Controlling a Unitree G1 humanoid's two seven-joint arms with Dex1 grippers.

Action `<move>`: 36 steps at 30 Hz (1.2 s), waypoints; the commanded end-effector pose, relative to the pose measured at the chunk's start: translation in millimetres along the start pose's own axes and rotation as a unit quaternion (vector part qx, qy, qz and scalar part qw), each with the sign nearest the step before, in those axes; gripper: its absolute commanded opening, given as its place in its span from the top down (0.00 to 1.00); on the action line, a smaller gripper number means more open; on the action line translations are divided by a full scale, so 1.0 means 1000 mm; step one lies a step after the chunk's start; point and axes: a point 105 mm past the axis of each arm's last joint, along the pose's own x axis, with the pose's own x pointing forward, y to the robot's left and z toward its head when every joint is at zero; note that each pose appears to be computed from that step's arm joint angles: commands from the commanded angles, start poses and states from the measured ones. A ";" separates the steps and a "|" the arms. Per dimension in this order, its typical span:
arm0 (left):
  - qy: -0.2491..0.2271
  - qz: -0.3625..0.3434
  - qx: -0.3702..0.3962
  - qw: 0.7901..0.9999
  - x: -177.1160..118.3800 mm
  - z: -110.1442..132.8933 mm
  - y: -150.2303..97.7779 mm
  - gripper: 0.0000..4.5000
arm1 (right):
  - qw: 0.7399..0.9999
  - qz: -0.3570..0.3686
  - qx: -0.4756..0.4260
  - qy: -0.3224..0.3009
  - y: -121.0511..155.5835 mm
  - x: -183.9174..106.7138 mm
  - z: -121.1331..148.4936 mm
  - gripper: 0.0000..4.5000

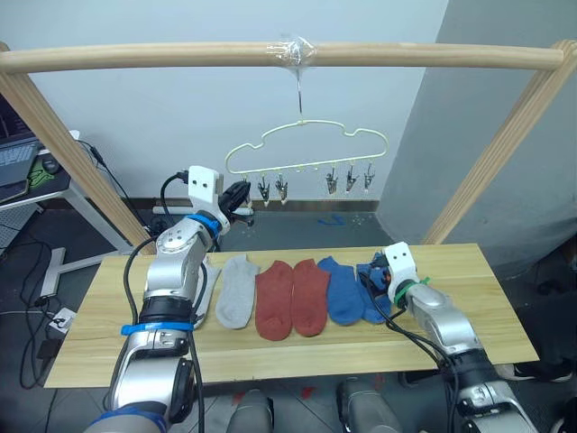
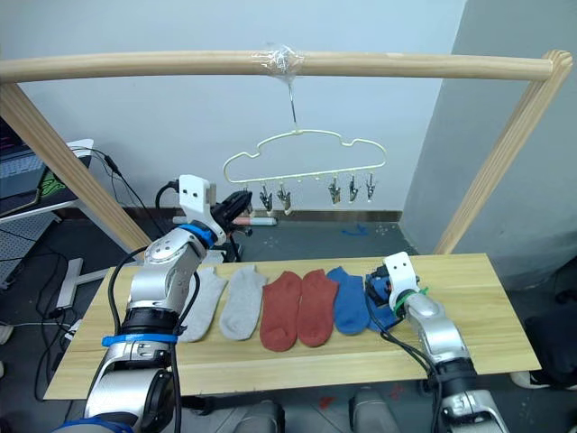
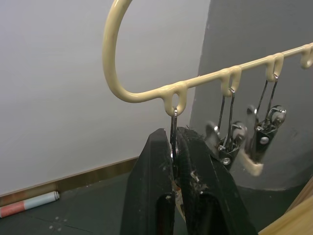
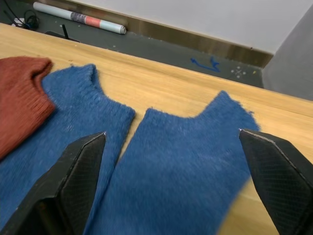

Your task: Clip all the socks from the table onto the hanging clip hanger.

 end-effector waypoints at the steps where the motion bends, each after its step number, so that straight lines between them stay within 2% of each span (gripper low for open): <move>1: -0.012 0.004 0.007 1.000 -0.002 0.010 0.002 1.00 | 1.000 -0.008 0.002 0.002 -0.006 0.008 -0.001 0.00; 5: -0.011 0.005 0.012 1.000 -0.004 0.011 0.003 1.00 | 0.998 0.003 0.002 0.064 -0.005 0.017 -0.029 0.00; 8: -0.012 0.009 0.014 1.000 -0.008 0.012 0.005 1.00 | 0.995 0.006 -0.015 0.094 -0.011 0.014 -0.047 0.12; 13: -0.010 0.013 0.014 1.000 -0.011 0.011 0.006 1.00 | 0.994 0.009 -0.020 0.109 -0.017 0.007 -0.061 0.49; 16: -0.010 0.013 0.014 1.000 -0.011 0.010 0.005 1.00 | 0.994 0.016 -0.025 0.102 -0.017 0.005 -0.060 0.72; 18: -0.009 0.012 0.012 1.000 -0.012 0.009 0.005 1.00 | 0.995 0.027 -0.060 0.069 -0.019 0.002 -0.047 0.85; 20: -0.003 0.003 0.004 1.000 -0.014 0.008 0.005 1.00 | 0.990 0.043 -0.133 0.021 -0.020 -0.006 -0.026 0.99; 22: 0.008 0.003 -0.016 1.000 -0.015 0.008 0.008 1.00 | 0.957 0.074 -0.280 -0.027 -0.014 -0.020 -0.004 0.99; 25: 0.028 -0.008 -0.058 0.998 -0.016 0.007 0.008 1.00 | 0.916 0.116 -0.374 -0.085 0.002 -0.039 0.019 0.99; 27: 0.039 -0.020 -0.106 0.993 -0.017 0.007 0.006 1.00 | 0.899 0.127 -0.402 -0.119 0.011 -0.049 0.034 0.99; 29: 0.045 -0.039 -0.189 0.980 -0.018 0.011 0.001 1.00 | 0.882 0.153 -0.421 -0.144 0.029 -0.057 0.047 0.99; 31: 0.056 -0.053 -0.235 0.969 -0.020 0.014 -0.002 1.00 | 0.869 0.168 -0.437 -0.162 0.042 -0.063 0.055 0.99; 34: 0.065 -0.057 -0.349 0.933 -0.021 0.018 -0.001 1.00 | 0.837 0.191 -0.467 -0.212 0.078 -0.064 0.079 0.99; 36: 0.062 -0.065 -0.394 0.915 -0.020 0.023 -0.002 1.00 | 0.824 0.205 -0.473 -0.235 0.100 -0.061 0.091 0.99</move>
